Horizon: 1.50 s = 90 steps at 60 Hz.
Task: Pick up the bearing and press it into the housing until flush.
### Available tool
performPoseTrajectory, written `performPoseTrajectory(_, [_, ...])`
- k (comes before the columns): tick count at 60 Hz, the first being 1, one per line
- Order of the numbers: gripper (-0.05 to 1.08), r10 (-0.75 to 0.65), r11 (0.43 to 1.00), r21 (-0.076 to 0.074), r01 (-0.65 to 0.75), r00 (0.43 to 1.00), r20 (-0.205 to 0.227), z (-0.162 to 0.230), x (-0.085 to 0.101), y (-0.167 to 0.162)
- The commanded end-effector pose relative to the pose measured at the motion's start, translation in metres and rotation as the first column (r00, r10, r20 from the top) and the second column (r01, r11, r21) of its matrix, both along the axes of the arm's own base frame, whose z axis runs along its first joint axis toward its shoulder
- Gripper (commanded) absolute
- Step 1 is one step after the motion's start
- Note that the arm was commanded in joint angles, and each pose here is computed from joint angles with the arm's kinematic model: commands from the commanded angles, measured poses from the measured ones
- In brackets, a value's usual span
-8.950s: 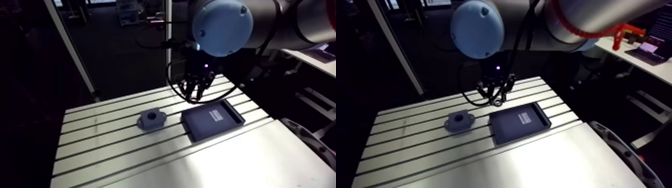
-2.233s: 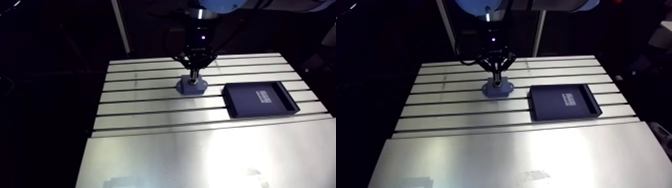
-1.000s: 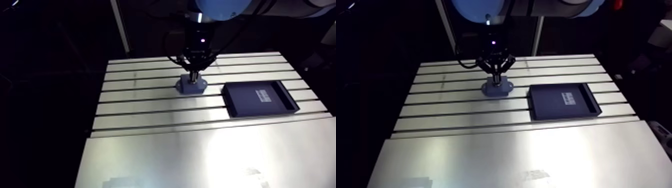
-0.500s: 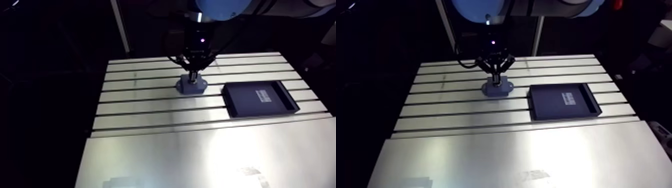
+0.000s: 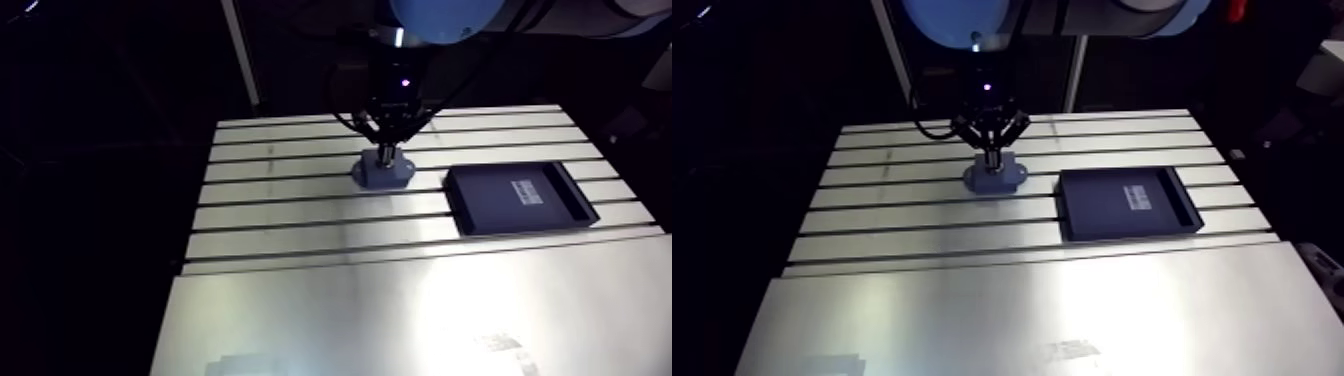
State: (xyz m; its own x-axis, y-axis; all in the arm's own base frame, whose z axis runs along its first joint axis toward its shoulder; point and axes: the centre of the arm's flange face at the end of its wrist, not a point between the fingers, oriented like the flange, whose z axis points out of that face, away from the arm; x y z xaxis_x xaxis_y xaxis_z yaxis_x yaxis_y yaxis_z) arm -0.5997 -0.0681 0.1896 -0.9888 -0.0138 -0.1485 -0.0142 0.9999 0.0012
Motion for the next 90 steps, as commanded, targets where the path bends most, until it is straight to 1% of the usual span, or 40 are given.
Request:
performPoseTrajectory(1, [1.08, 0.002, 1.0, 0.0, -0.002, 1.0, -0.003, -0.0004, 0.0006, -0.0003])
performPoseTrajectory(67, [1.08, 0.005, 1.0, -0.001, -0.005, 1.0, 0.003, -0.0027, 0.0043, -0.0007])
performPoseTrajectory(86, [1.08, 0.005, 1.0, -0.001, -0.005, 1.0, 0.002, -0.0023, 0.0047, -0.0008])
performPoseTrajectory(90, [1.08, 0.017, 1.0, -0.001, -0.017, 1.0, -0.009, -0.0009, 0.0047, -0.0015])
